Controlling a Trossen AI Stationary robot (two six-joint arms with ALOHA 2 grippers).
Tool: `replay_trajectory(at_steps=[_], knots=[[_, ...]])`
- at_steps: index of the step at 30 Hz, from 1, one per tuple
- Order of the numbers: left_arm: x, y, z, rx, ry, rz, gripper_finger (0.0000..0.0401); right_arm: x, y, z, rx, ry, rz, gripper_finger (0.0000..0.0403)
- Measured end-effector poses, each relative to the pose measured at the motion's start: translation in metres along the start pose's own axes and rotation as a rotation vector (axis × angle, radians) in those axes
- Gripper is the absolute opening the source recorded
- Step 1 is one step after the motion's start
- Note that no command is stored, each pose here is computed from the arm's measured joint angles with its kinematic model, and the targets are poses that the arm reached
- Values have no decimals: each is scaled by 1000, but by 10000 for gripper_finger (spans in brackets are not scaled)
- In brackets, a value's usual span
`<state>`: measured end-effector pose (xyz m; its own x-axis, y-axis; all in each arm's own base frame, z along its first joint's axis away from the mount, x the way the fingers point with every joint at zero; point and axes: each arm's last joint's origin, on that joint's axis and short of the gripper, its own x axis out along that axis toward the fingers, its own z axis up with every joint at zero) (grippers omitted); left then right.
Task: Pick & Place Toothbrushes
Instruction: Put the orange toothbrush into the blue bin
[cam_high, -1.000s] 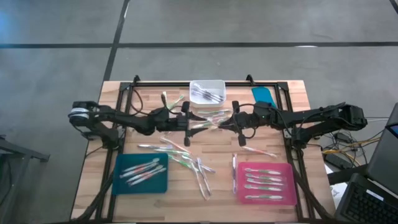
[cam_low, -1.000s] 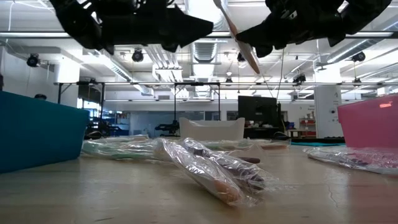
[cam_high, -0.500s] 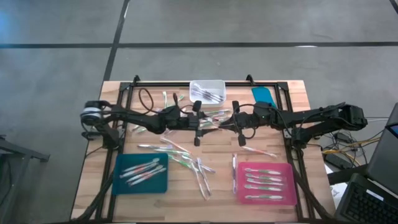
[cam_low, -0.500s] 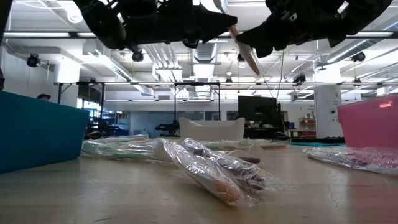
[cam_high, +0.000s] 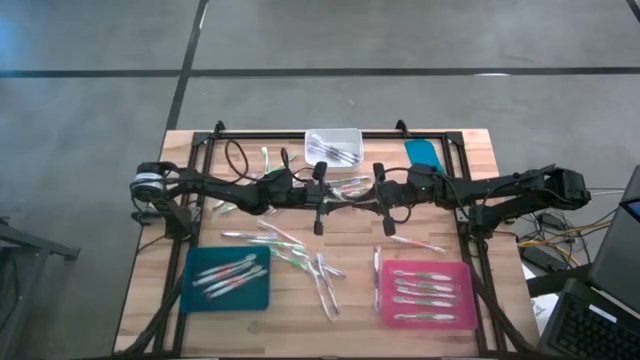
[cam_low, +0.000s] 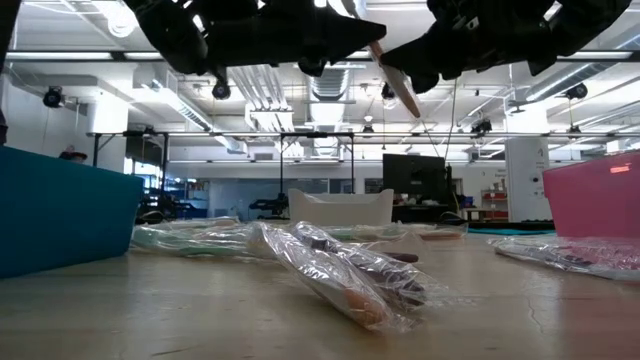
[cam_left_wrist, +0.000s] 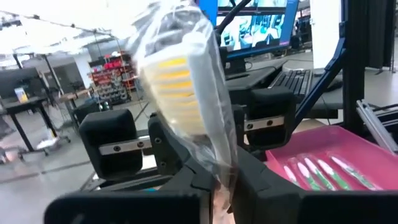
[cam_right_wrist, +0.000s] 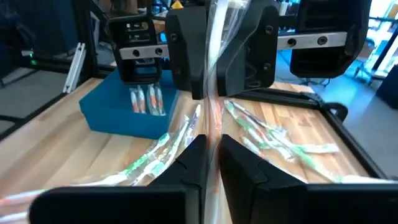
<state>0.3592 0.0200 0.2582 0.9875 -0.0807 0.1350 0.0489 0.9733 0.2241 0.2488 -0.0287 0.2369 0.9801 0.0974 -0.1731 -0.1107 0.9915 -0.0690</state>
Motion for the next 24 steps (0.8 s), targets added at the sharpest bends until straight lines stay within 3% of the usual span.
replay_trajectory(at_steps=[5, 12, 15, 20, 24], knots=[[-6, 0, 8, -33, 50, -15, 23, -1, 0, 1, 57, 0, -1, 81], [-39, 2, 40, -61, 261, 6, 23, -18, -6, 9, 25, 20, -46, 147], [-62, 0, 56, -91, 362, 14, 23, -29, -12, 17, -66, 9, -171, 168], [-106, -6, 84, -254, 577, 110, 23, -47, -19, 32, -240, -7, -479, 189], [-131, -18, 105, -329, 750, 196, 23, -58, -20, 40, -272, -17, -591, 200]])
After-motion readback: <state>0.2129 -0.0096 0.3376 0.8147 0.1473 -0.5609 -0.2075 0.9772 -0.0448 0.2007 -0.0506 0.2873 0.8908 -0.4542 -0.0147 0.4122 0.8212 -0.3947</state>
